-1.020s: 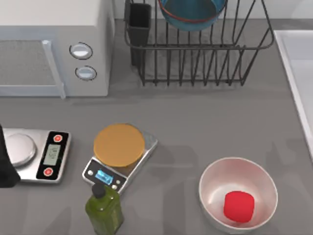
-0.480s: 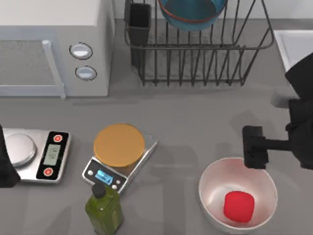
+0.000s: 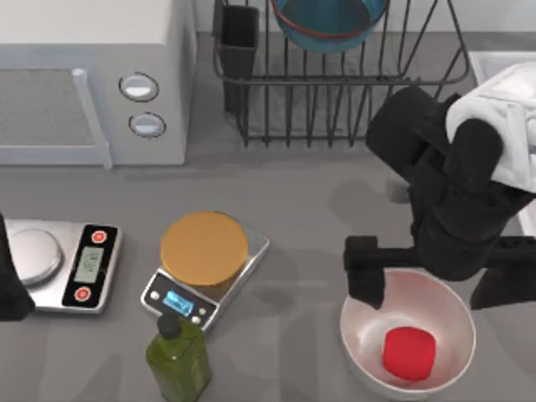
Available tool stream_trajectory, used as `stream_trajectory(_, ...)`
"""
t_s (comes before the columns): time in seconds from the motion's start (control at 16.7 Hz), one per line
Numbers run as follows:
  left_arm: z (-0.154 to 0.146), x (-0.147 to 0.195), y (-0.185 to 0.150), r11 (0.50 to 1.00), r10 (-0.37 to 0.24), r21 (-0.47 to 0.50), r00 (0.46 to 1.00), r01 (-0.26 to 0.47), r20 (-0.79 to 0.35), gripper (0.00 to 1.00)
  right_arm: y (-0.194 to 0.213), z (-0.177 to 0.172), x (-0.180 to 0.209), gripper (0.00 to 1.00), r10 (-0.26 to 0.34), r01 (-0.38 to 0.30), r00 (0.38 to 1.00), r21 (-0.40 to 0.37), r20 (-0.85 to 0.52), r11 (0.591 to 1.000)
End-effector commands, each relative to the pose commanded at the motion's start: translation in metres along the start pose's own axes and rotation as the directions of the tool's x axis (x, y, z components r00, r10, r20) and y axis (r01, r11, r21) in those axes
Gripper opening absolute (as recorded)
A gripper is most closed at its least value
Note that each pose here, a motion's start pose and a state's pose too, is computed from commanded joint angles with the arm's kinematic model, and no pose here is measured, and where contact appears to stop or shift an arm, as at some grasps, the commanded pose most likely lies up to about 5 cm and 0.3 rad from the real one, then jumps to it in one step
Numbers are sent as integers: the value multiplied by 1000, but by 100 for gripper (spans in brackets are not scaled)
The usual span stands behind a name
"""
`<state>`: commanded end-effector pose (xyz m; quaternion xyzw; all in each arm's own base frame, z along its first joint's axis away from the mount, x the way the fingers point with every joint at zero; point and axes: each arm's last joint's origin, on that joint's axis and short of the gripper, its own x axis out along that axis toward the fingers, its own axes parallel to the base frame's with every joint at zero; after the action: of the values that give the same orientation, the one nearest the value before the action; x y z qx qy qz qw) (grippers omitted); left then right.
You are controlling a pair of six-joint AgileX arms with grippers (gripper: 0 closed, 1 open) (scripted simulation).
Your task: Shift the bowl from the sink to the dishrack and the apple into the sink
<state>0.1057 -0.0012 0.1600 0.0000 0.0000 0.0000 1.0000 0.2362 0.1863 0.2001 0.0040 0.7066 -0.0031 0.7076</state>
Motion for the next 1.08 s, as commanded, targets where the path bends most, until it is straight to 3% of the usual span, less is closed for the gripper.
stream_trajectory(0.42,0,0,0,1000,0,0,1000,0,0,100,-1,1,5,100,1,-1,1000,8,-1,1000)
stream_trajectory(0.9,0,0,0,1000,0,0,1000,0,0,100,1,2,80,100,4,-4,1000,0,3,1000)
stream_trajectory(1.08,0,0,0,1000,0,0,1000,0,0,100,0,0,89,100,-1,1,1000,0,-1,1000)
